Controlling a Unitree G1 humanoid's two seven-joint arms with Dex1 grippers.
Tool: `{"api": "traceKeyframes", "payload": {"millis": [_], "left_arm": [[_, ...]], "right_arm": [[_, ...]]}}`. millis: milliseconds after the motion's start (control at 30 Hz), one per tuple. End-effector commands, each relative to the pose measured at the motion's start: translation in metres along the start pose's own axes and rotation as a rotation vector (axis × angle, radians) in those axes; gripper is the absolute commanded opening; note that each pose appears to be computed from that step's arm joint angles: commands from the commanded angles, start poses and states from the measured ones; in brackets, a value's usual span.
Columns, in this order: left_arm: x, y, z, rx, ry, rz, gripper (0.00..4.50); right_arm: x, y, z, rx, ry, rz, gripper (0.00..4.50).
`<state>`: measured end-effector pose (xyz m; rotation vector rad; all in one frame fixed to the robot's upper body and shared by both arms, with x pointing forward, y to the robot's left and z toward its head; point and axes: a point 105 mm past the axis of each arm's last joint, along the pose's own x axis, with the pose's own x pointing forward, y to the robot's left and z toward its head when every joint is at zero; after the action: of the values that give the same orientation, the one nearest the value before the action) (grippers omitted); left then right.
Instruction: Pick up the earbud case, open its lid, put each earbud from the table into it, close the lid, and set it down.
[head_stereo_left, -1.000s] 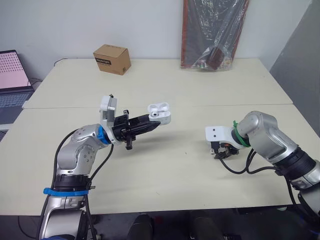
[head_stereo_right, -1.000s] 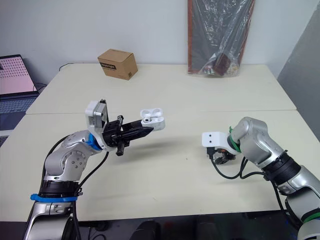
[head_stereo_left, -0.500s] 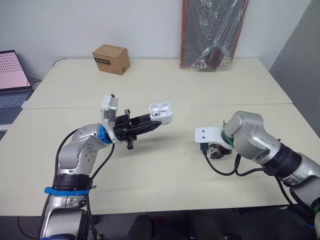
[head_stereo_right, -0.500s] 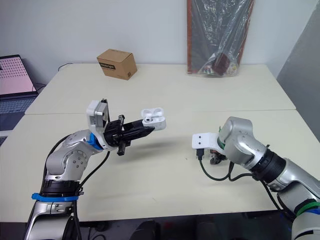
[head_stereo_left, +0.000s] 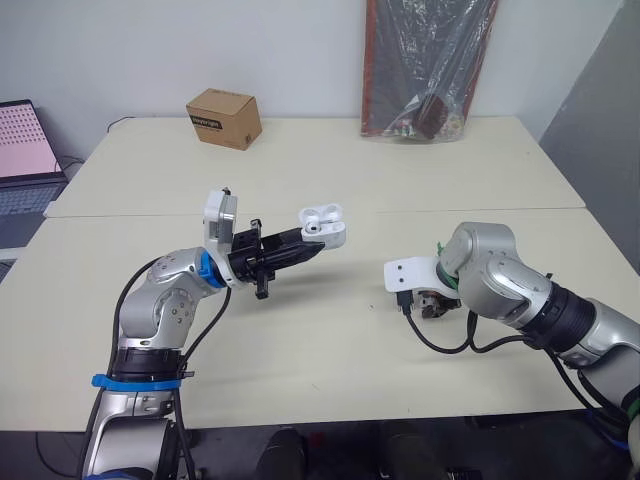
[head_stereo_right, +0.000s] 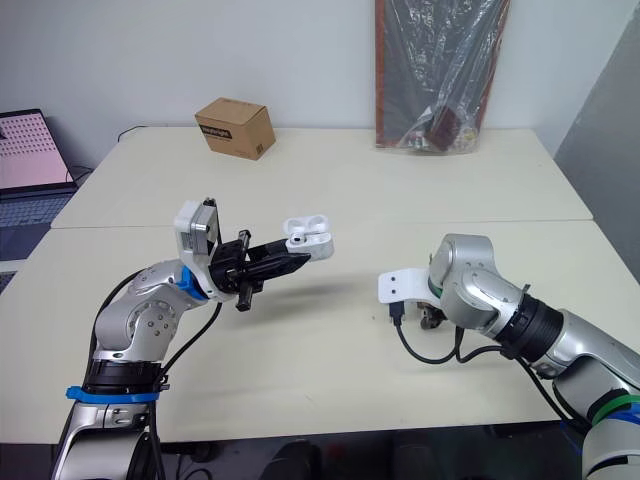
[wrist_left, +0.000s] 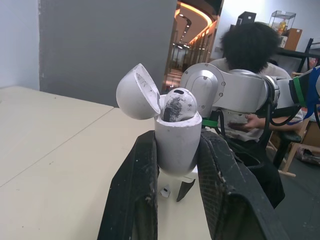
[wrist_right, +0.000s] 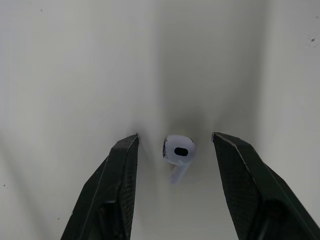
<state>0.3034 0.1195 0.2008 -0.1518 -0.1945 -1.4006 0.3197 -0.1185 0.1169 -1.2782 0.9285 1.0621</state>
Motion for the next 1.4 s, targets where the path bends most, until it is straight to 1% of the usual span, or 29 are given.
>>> {"api": "traceKeyframes", "payload": {"millis": [33,133,367,467,967,1100,1167,1267,1400], "left_arm": [[0.002,-0.002,0.007,0.036,-0.018,-0.009,0.72],[0.002,-0.002,0.007,0.036,-0.018,-0.009,0.72],[0.002,-0.002,0.007,0.036,-0.017,-0.007,0.72],[0.002,-0.002,0.007,0.037,-0.016,-0.007,0.72],[0.001,-0.002,0.006,0.039,-0.017,-0.004,0.72],[0.001,-0.002,0.005,0.041,-0.017,-0.002,0.72],[0.0,-0.002,0.004,0.042,-0.018,0.0,0.72],[-0.001,0.001,0.003,0.042,-0.021,0.005,0.72],[-0.003,0.006,-0.001,0.042,-0.024,0.016,0.72]], "right_arm": [[-0.003,-0.001,-0.002,-0.002,0.018,-0.022,1.82],[-0.002,-0.001,-0.002,0.004,0.018,-0.021,0.89],[-0.001,0.001,-0.002,0.003,0.017,-0.018,0.89],[-0.001,0.001,-0.002,-0.004,0.018,-0.02,0.4],[-0.001,0.003,-0.004,-0.015,0.013,-0.021,0.39],[-0.01,0.003,-0.004,-0.022,-0.021,-0.04,0.39],[-0.022,0.001,-0.004,-0.004,-0.061,-0.062,0.39],[-0.046,-0.003,0.002,0.066,-0.198,-0.115,0.39],[-0.067,0.006,0.009,0.174,-0.371,-0.091,0.39]]}}
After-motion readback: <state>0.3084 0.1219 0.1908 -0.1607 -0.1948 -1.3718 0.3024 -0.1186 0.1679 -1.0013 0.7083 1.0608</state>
